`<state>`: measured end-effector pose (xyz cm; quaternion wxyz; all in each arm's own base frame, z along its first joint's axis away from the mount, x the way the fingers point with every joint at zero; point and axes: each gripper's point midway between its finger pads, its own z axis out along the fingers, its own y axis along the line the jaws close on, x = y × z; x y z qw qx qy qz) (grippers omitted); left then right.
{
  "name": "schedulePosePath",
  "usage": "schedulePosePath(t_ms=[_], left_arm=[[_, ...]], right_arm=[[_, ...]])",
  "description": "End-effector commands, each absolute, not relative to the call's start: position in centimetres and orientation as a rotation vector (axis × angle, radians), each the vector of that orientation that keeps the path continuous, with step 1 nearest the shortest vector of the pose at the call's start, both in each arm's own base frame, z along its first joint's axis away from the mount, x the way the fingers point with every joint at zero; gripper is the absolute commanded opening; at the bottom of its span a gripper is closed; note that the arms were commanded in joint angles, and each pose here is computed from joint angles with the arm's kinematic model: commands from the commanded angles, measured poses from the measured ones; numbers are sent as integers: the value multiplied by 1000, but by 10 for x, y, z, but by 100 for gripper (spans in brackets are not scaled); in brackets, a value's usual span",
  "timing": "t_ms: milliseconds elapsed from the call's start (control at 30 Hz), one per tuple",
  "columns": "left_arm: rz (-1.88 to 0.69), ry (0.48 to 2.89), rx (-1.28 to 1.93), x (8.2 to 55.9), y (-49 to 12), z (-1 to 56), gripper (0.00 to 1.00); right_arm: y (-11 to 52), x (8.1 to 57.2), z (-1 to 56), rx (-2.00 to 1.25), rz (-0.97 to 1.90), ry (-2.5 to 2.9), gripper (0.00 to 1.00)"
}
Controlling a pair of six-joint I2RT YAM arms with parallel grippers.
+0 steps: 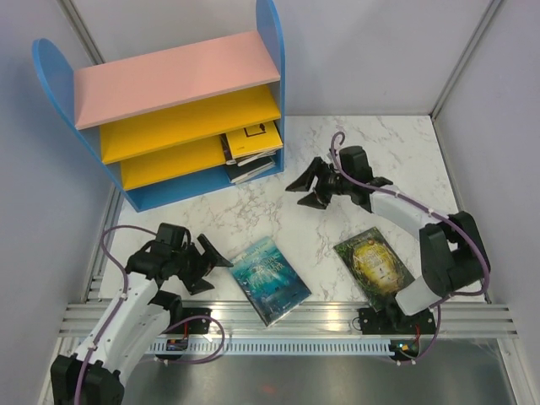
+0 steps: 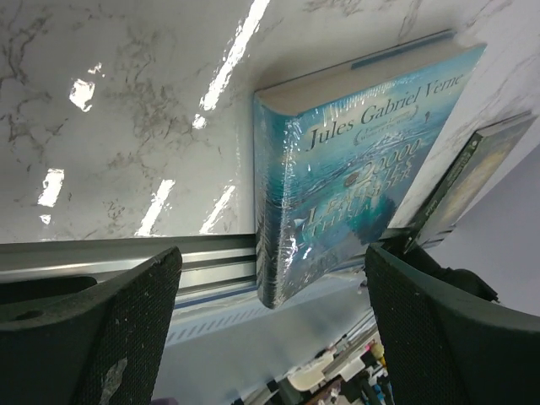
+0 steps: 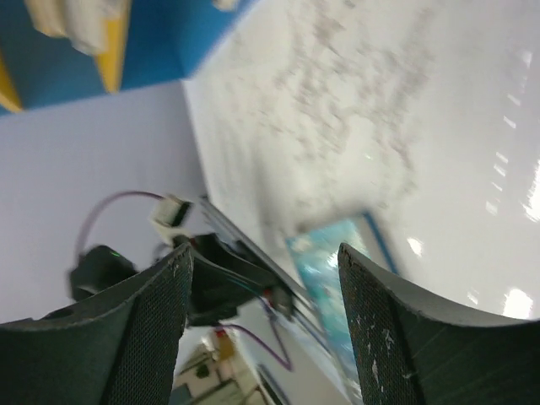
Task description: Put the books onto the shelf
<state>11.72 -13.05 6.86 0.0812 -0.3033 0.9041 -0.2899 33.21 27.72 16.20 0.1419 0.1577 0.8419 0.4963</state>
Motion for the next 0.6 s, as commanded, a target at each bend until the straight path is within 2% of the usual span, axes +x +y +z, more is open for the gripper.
schedulePosePath(t_ms=[0, 200, 400, 567], left_arm=[[-982, 2705, -751, 123, -144, 78, 91], [-923, 2749, -779, 128, -149, 65, 92], [-777, 2884, -703, 126, -177, 26, 92], [-860, 2902, -555, 140, -236, 26, 93]], right_arm=[[236, 264, 94, 310, 1137, 2713, 73], [214, 210, 52, 279, 1028, 2846, 72], [209, 194, 43, 266, 988, 2866, 72], [206, 183, 33, 258, 964, 2900, 72]])
